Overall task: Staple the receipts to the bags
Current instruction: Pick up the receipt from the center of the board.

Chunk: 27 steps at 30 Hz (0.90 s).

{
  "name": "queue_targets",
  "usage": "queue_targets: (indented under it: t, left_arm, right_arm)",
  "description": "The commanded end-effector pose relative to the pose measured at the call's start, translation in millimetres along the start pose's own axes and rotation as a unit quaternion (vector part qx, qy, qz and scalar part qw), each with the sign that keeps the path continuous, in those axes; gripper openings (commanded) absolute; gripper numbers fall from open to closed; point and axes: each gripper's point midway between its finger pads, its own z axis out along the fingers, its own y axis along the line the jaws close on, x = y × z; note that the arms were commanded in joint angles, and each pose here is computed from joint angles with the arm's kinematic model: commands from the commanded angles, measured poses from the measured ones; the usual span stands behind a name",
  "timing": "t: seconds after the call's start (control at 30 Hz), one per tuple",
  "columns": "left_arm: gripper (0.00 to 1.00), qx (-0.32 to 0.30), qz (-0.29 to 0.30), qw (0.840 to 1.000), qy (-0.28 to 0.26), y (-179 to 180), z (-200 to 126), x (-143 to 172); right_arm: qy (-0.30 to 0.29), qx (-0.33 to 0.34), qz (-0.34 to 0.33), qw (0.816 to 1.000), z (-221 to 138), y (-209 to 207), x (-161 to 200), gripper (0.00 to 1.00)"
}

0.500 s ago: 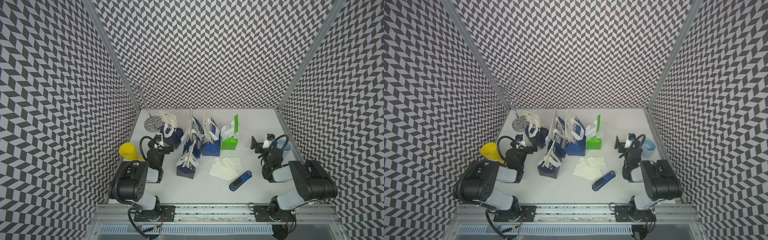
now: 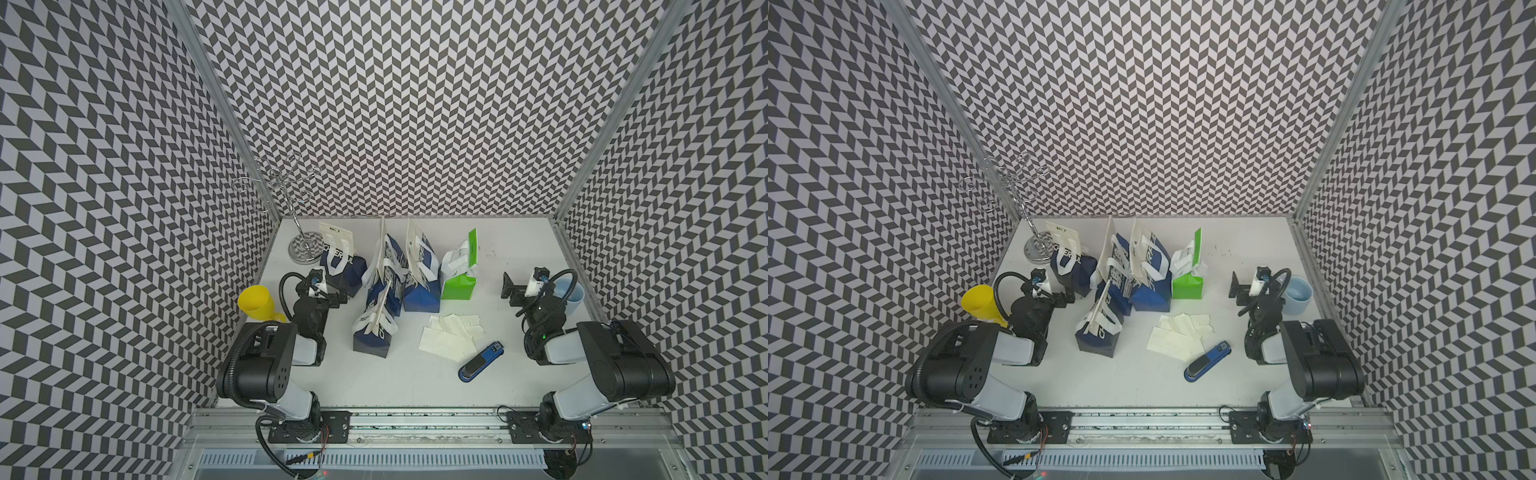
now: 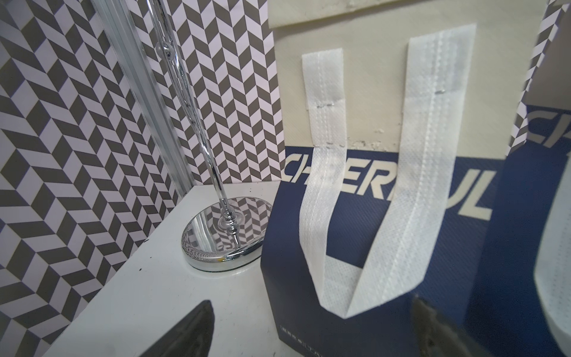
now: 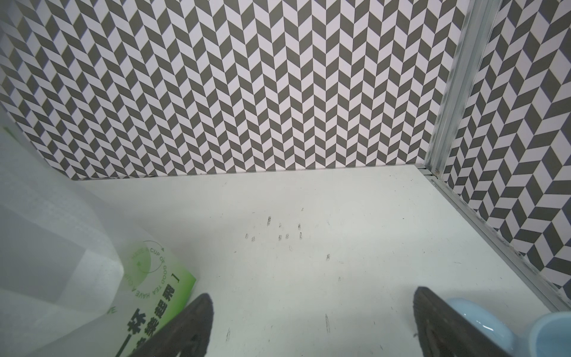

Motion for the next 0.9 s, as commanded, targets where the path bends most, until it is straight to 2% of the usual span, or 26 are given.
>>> queue_targets:
  t: [0.0,0.6,0.63,0.7,0.77,0.8,0.87]
  left_arm:
    - [1.0,0.002,-0.01,1.0,-0.013,1,3,-8]
    - [1.0,-0.002,-0.01,1.0,-0.012,2,4,-11]
    - [1.0,0.004,-0.006,1.0,-0.015,0,7,-19]
    - [1.0,0.003,-0.008,1.0,0.012,1,20,-32]
    - [1.0,-0.001,0.007,0.999,0.042,4,35,-44]
    - [1.0,-0.016,0.006,0.999,0.046,9,39,-50]
    - [1.0,-0.049,-0.008,0.998,0.045,17,42,-63]
  right_arm:
    - [-0.04,0.0,-0.003,0.999,3,1,-20,0.99]
    - [-0.037,0.0,-0.002,0.999,3,1,-20,0.99]
    - [-0.035,0.0,-0.001,0.999,3,1,-19,0.94]
    - [-0.024,0.001,-0.001,1.0,5,1,-18,0.81]
    - [-0.02,-0.027,-0.016,0.999,10,11,-22,0.69]
    - [-0.024,-0.043,-0.024,0.998,14,18,-30,0.67]
    - [0.027,-0.047,-0.031,0.998,32,21,-31,0.62]
